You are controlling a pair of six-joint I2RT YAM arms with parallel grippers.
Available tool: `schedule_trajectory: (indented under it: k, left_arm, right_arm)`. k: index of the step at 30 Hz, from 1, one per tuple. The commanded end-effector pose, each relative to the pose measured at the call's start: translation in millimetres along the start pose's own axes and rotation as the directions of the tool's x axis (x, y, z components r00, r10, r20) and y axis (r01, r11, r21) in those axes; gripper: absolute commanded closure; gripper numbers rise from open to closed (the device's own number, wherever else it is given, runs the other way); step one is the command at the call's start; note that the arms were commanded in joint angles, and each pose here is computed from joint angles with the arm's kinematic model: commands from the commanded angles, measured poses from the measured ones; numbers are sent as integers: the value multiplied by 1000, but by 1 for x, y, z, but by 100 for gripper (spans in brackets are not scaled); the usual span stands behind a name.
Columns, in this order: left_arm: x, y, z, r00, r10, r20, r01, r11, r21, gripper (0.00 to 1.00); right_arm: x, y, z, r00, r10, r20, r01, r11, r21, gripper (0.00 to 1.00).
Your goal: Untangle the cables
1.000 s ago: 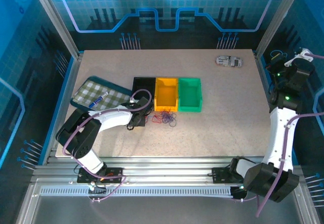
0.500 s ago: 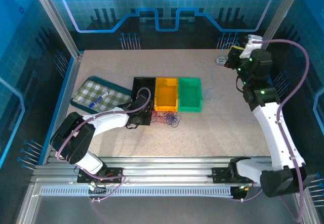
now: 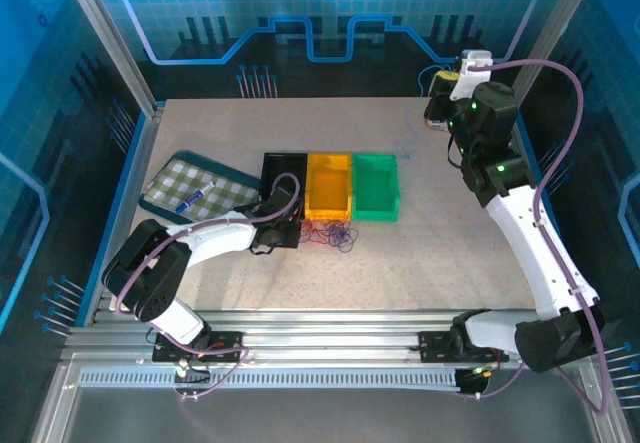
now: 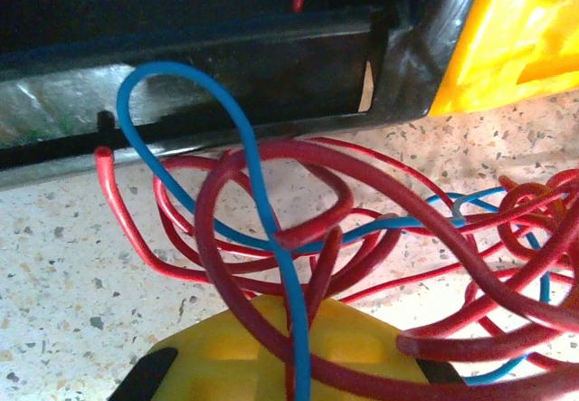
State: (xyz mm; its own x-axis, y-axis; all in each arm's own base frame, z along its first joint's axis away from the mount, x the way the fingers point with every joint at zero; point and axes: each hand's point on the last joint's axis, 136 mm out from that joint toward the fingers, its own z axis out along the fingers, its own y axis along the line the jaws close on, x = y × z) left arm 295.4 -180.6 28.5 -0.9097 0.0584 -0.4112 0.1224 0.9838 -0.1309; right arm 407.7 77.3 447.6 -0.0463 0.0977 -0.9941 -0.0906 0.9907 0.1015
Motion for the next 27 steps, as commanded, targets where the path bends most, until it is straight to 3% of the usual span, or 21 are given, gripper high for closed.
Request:
schedule_trajectory:
  k: [1, 11, 20, 27]
  left_arm:
    - [-9, -7, 1, 1000, 18, 10, -18, 1000, 15, 100]
    - [-10, -7, 5, 1000, 25, -4, -25, 1000, 2, 100]
    - [-10, -7, 4, 1000, 25, -7, -25, 1000, -3, 100]
    - [-12, -8, 4, 1000, 27, -11, -27, 1000, 0, 100]
  right_arm:
    - [-52, 12, -16, 986, -11, 169, 16, 999, -29, 100]
    - [-34, 25, -13, 994, 0, 110, 10, 996, -90, 100]
    - [58, 32, 5, 989, 94, -118, -105, 990, -94, 100]
    - [115, 44, 21, 964, 92, -248, -115, 990, -80, 100]
